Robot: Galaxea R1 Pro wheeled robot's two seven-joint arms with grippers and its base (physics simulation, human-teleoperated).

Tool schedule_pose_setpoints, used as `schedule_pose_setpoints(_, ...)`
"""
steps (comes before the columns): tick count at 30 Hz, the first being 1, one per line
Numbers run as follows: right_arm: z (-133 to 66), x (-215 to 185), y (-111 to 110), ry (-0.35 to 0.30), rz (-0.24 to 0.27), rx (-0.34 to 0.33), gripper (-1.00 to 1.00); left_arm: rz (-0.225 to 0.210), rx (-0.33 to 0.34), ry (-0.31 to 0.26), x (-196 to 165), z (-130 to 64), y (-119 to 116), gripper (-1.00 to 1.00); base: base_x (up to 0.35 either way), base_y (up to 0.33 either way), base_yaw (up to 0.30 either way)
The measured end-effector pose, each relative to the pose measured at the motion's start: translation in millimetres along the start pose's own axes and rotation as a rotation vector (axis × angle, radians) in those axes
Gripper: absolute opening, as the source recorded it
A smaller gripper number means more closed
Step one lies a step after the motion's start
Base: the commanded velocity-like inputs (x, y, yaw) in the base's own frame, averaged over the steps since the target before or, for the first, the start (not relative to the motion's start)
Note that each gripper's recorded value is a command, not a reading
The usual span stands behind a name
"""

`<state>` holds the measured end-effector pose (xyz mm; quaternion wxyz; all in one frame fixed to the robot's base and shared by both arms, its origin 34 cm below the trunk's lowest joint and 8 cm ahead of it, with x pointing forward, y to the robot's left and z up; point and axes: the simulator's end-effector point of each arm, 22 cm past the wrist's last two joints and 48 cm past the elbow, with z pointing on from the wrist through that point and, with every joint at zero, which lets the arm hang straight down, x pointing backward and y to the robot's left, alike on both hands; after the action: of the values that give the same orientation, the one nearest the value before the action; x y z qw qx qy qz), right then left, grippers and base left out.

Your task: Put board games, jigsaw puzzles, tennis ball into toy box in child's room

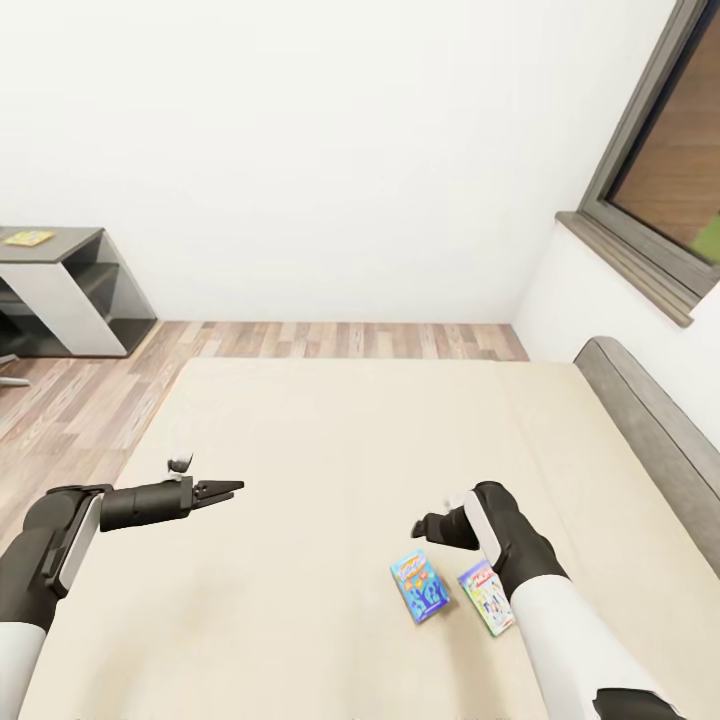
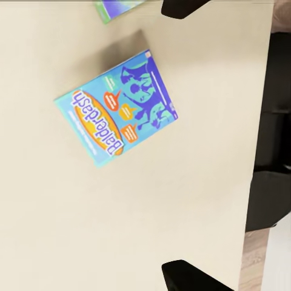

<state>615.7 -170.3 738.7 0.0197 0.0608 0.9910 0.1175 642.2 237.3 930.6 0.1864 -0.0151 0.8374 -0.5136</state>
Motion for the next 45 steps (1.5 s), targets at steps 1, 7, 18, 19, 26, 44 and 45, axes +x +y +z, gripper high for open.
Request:
schedule_pose_setpoints(1,0.7,0,-1,0.001,0.001,0.001,1.00,-0.001,0.000,0.001,0,0.3,1,1.00,0.000,0.000,0.000)
schedule_pose_setpoints(7,4.2,1,-9,0.008,0.006,0.010,1.00,-0.010,-0.002,0.005,3,2.1,5,1.00,0.000,0.000,0.000)
schedule_pose_setpoints(18,11.8,5,-12,0.022,0.013,0.001,1.00,-0.026,-0.006,0.013,7,5.6,13,1.00,0.000,0.000,0.000)
schedule_pose_setpoints(19,12.5,6,-12,0.023,0.013,0.001,1.00,-0.027,-0.006,0.014,7,6.0,14,1.00,0.000,0.000,0.000)
schedule_pose_setpoints(26,17.2,8,-13,0.031,0.017,-0.002,1.00,-0.037,-0.008,0.019,10,8.8,19,1.00,0.000,0.000,0.000)
schedule_pose_setpoints(44,10.5,-16,-29,-0.025,0.032,-0.002,1.00,-0.061,-0.013,0.032,16,13.4,31,1.00,0.000,0.000,0.000)
schedule_pose_setpoints(45,9.0,-19,-31,-0.033,0.034,-0.003,1.00,-0.063,-0.014,0.032,17,13.7,32,1.00,0.000,0.000,0.000)
